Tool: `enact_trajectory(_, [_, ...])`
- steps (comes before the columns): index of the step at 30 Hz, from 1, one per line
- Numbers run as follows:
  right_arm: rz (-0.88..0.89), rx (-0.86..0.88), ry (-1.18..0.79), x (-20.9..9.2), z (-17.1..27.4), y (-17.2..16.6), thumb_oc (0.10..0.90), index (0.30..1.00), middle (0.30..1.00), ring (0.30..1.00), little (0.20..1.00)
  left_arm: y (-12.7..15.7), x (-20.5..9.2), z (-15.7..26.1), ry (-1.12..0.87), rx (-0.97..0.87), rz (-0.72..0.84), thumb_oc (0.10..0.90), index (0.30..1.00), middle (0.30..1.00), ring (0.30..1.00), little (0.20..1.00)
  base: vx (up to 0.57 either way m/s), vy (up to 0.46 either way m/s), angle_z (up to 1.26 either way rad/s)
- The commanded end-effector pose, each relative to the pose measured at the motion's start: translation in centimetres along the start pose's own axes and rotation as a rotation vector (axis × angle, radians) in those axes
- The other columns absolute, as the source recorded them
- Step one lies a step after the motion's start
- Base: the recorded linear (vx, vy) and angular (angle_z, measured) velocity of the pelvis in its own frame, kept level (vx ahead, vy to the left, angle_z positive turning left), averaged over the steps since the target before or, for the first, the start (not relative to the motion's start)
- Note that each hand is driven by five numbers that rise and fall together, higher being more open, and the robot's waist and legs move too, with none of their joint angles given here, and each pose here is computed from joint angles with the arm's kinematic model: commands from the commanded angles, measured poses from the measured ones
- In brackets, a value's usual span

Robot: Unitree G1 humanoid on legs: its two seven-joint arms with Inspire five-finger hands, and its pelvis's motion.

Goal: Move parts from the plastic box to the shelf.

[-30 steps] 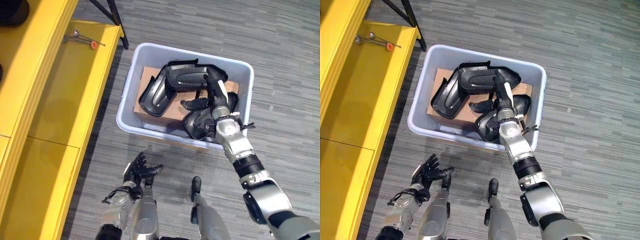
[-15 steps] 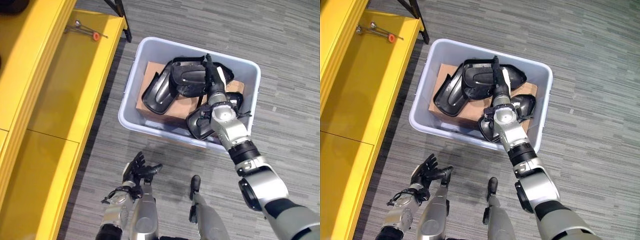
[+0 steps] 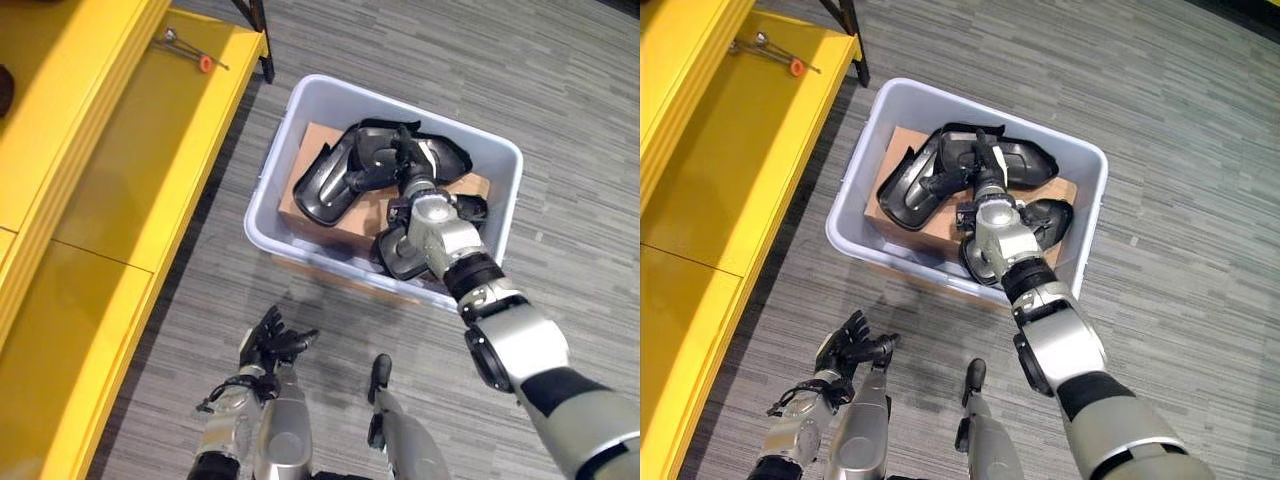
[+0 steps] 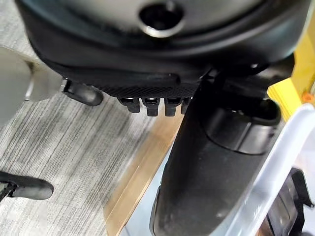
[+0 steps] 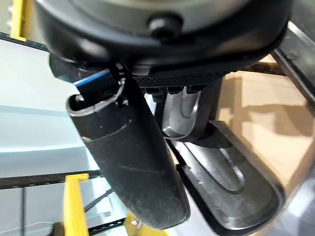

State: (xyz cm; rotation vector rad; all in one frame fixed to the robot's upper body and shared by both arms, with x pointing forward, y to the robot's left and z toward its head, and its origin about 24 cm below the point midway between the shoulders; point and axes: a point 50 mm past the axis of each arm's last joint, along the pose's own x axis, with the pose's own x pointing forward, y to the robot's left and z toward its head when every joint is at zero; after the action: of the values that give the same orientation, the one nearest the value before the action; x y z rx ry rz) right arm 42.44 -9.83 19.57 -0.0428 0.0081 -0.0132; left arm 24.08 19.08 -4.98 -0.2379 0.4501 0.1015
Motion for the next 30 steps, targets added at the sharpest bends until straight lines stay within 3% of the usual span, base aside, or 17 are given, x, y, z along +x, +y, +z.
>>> enact_trajectory(1, [0.041, 0.034, -0.302, -0.3, 9.5, 0.2, 0.900, 1.000, 1.000, 1.000, 1.000, -1.0, -0.7, 1.9, -0.133, 0.001, -0.051, 0.900, 1.000, 1.000, 1.000, 1.000, 0.00, 0.000, 0.00])
enact_trajectory(6, [-0.004, 0.003, -0.198, 0.6, 8.0, -1.7, 0.900, 1.000, 1.000, 1.000, 1.000, -1.3, -0.7, 2.5, -0.158, 0.008, -0.062, 0.900, 1.000, 1.000, 1.000, 1.000, 0.00, 0.004, 0.04])
enact_trajectory(18, [-0.227, -0.065, -0.111, 0.6, 7.8, -10.4, 0.900, 1.000, 1.000, 1.000, 1.000, -2.5, -0.9, 2.5, -0.167, 0.022, -0.108, 0.900, 1.000, 1.000, 1.000, 1.000, -0.02, -0.002, 0.10])
enact_trajectory(30, [-0.230, -0.130, -0.011, 0.5, 4.1, -11.9, 0.900, 1.000, 1.000, 1.000, 1.000, -3.1, -0.6, 2.8, -0.172, 0.010, -0.122, 0.900, 1.000, 1.000, 1.000, 1.000, 0.00, 0.001, 0.01])
